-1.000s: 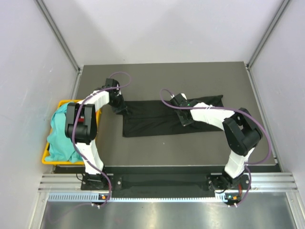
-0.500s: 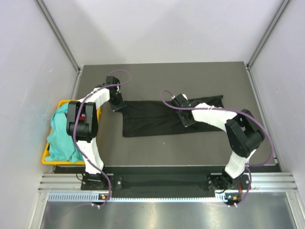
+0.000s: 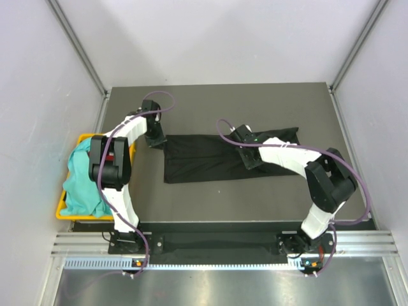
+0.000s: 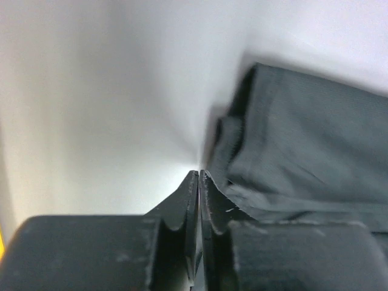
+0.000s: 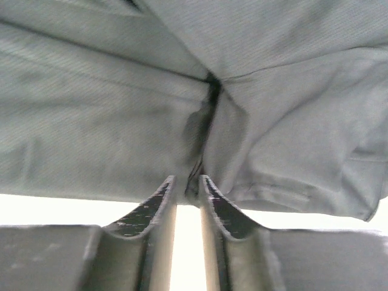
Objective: Fold and stack the t-shirts
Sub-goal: Fold the tshirt
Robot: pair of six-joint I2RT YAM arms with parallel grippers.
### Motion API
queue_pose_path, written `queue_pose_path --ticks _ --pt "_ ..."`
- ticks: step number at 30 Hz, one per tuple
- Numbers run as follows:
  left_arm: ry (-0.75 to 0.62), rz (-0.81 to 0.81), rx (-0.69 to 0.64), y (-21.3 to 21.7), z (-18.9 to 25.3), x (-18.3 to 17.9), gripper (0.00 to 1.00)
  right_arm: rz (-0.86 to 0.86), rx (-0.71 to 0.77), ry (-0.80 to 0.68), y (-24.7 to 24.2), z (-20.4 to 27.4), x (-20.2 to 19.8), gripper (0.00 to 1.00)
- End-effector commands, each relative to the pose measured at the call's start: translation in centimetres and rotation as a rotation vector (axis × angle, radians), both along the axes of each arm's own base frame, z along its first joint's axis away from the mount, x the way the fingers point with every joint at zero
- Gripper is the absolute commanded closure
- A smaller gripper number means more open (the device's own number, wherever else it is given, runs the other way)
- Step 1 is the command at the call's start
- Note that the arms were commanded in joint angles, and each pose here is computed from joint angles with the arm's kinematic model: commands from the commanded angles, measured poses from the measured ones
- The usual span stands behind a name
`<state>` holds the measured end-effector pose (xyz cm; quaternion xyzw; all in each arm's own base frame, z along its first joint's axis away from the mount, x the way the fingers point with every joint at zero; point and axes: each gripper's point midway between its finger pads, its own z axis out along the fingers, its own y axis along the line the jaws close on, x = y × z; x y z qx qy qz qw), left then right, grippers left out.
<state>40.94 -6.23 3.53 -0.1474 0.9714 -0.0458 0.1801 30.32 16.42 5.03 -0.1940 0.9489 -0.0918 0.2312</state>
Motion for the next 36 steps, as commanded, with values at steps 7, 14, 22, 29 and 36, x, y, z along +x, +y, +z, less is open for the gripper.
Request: queue_pose_path --ticks 7,14,22,29,36 --pt "-0.226 -0.235 -0.231 -10.4 7.7 0.6 0.74 -0.214 0.395 -0.030 -1.4 4.5 3.5 0.65" --pt "-0.288 -0.342 -0.380 -18.2 7.9 0.5 0.72 -0.465 0.597 -0.100 -7.5 4.9 7.9 0.62" --pt "-0.364 -0.351 -0.583 -24.1 7.0 1.2 0.68 -0.629 0.659 -0.182 -13.9 5.1 9.9 0.60" --pt "-0.369 -0.463 -0.575 -27.9 5.2 1.5 0.63 -0.691 0.666 -0.170 -16.4 3.4 9.7 0.59" --pt "-0.350 -0.544 -0.530 -30.0 2.9 0.5 0.62 -0.701 0.687 -0.219 -17.6 3.6 10.0 0.58"
